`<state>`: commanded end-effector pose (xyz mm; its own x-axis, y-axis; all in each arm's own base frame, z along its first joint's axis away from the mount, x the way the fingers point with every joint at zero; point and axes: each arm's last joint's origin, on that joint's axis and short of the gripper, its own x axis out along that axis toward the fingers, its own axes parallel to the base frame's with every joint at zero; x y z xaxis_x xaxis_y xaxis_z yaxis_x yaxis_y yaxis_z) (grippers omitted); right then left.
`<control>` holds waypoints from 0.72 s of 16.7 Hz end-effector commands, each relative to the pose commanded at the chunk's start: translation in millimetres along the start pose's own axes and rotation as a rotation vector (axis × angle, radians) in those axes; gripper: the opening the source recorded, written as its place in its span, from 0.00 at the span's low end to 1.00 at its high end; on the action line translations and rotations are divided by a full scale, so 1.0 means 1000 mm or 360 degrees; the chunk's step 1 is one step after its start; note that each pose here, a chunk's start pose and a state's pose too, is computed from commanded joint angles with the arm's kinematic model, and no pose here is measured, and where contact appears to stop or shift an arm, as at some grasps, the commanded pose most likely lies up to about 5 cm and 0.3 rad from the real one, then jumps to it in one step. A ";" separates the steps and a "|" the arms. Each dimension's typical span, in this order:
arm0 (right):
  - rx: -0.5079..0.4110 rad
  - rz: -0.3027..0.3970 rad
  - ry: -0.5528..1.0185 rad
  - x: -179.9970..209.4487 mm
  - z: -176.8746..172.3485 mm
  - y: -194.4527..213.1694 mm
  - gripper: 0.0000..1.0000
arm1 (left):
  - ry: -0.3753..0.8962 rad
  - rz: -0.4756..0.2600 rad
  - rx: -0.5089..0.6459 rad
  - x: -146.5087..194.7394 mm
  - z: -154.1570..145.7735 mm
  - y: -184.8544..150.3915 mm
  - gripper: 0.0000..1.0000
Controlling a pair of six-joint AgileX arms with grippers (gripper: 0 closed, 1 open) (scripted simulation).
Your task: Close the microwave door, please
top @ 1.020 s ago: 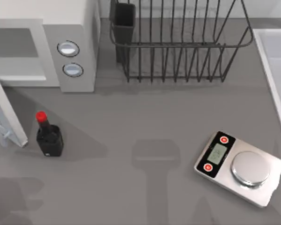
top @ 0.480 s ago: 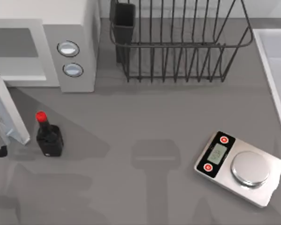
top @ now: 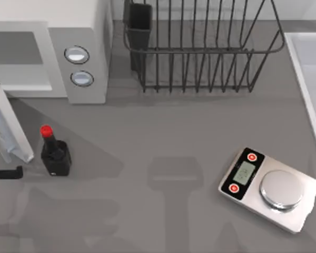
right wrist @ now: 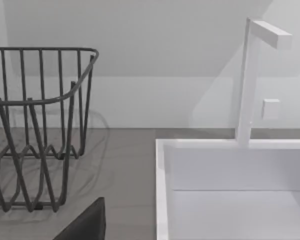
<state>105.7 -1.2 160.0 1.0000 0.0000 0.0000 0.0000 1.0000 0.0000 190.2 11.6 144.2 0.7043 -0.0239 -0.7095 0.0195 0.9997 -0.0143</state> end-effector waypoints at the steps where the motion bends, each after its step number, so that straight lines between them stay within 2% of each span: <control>1: 0.0000 0.0000 0.0000 0.000 0.000 0.000 1.00 | 0.0002 -0.0002 0.0002 0.000 0.000 0.000 0.00; 3: 0.0000 0.0000 0.0000 0.000 0.000 0.000 1.00 | 0.0021 -0.0023 0.0021 0.002 0.008 0.000 0.00; 6: 0.0000 0.0000 0.0000 0.000 0.000 0.000 1.00 | 0.0017 -0.0039 0.0046 0.012 0.039 0.003 0.00; 9: 0.0000 0.0000 0.0000 0.000 0.000 0.000 1.00 | 0.0027 -0.0014 0.0028 0.042 0.060 0.008 0.00; 12: 0.0000 0.0000 0.0000 0.000 0.000 0.000 1.00 | 0.0010 0.0015 -0.0002 0.069 0.065 0.007 0.00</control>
<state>105.7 -1.2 160.0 1.0000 0.0000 0.0000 0.0000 1.0000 0.0000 285.0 16.8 141.4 0.6998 -0.0142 -0.7142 0.0118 0.9999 -0.0083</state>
